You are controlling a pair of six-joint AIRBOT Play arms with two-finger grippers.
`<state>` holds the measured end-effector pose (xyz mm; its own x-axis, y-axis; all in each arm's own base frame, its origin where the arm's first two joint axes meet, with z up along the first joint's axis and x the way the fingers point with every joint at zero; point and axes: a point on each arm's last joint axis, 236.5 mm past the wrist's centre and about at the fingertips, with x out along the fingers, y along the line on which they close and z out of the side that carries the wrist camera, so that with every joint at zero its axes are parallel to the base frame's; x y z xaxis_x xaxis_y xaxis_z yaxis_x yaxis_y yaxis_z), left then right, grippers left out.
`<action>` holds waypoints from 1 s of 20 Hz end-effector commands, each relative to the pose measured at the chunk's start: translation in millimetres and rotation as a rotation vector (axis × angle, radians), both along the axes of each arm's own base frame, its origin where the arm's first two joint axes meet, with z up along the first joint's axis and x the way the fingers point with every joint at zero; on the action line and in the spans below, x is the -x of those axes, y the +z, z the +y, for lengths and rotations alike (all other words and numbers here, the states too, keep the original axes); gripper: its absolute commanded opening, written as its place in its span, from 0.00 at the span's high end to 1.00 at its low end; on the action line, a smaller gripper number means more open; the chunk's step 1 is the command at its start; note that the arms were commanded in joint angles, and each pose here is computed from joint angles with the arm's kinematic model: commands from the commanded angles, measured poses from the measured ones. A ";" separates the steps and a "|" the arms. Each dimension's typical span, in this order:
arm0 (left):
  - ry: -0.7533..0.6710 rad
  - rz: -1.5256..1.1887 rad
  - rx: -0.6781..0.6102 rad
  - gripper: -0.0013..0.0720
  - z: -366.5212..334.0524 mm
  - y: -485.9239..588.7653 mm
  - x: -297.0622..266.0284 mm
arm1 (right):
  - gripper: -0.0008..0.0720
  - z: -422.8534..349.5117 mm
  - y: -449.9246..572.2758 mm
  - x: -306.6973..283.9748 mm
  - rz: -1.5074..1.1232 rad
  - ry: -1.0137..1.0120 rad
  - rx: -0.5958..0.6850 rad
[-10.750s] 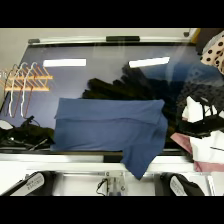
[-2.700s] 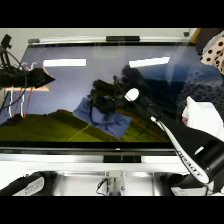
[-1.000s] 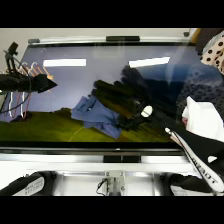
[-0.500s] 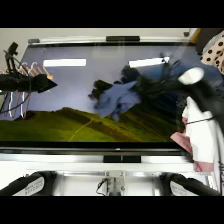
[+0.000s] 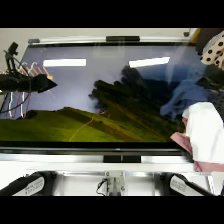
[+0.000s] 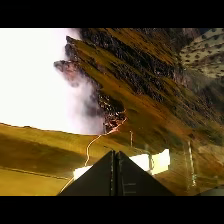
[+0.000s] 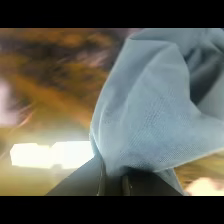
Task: Fold the shirts.
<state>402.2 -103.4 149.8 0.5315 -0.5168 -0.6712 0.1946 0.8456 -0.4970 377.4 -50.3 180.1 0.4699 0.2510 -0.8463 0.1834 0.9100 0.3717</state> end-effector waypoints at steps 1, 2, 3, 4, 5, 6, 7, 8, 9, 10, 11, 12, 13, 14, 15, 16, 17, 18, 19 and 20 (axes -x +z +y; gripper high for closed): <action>0.001 0.000 0.001 0.93 0.2 0.2 0.0 | 0.89 -50.5 7.0 -3.6 -0.045 -0.097 0.109; 0.001 0.000 0.001 0.93 -0.1 0.2 0.1 | 0.89 -52.2 9.8 -11.9 -0.077 -0.105 0.110; 0.002 0.000 0.001 0.93 0.1 0.3 0.0 | 0.89 -51.9 15.3 -22.2 -0.124 -0.108 0.103; 0.002 0.000 0.001 0.93 0.2 0.2 0.0 | 0.89 -52.8 22.5 -32.2 -0.176 -0.114 0.100; 0.002 0.000 0.001 0.93 0.2 0.2 0.0 | 0.89 -58.4 31.2 -42.6 -0.233 -0.134 0.114; 0.001 0.000 0.001 0.93 0.2 0.2 0.0 | 0.89 -64.8 39.0 -50.5 -0.281 -0.153 0.134; 0.001 0.000 0.001 0.93 0.2 0.2 0.0 | 0.89 -74.6 46.2 -55.5 -0.317 -0.169 0.174; 0.001 0.000 0.001 0.93 0.2 0.2 0.0 | 0.89 -83.7 52.0 -57.2 -0.337 -0.180 0.218; 0.002 0.000 0.001 0.93 0.1 0.3 0.0 | 0.89 -93.2 57.0 -56.1 -0.343 -0.192 0.264; 0.001 0.000 0.001 0.93 0.2 0.2 0.0 | 0.89 -102.1 61.3 -51.6 -0.334 -0.196 0.316; 0.001 0.000 0.001 0.93 0.2 0.2 0.0 | 0.89 -112.7 66.2 -43.7 -0.313 -0.192 0.385; 0.001 0.000 0.001 0.93 0.2 0.2 0.0 | 0.89 -124.0 68.9 -33.5 -0.278 -0.199 0.446; 0.001 0.000 0.001 0.93 0.1 0.2 0.0 | 0.89 -135.9 68.3 -20.2 -0.224 -0.214 0.503; 0.001 0.000 0.001 0.93 0.2 0.2 0.0 | 0.89 -142.7 62.1 -6.1 -0.156 -0.219 0.533; 0.001 0.000 0.001 0.93 0.2 0.2 0.0 | 0.89 -145.5 52.8 7.4 -0.089 -0.201 0.541; 0.001 0.000 0.001 0.93 0.0 0.2 0.1 | 0.89 -145.2 43.3 19.0 -0.030 -0.191 0.522; 0.000 0.000 0.001 0.93 -0.1 0.2 0.2 | 0.89 -145.4 35.7 31.7 0.022 -0.196 0.491; 0.001 0.000 0.000 0.93 0.0 0.1 0.2 | 0.89 -145.4 30.1 43.1 0.061 -0.204 0.453; 0.001 0.000 0.000 0.93 0.0 0.1 0.2 | 0.89 -145.5 26.2 54.0 0.094 -0.218 0.417; 0.001 0.000 0.000 0.93 0.2 0.2 0.0 | 0.89 -147.5 22.8 66.1 0.131 -0.243 0.388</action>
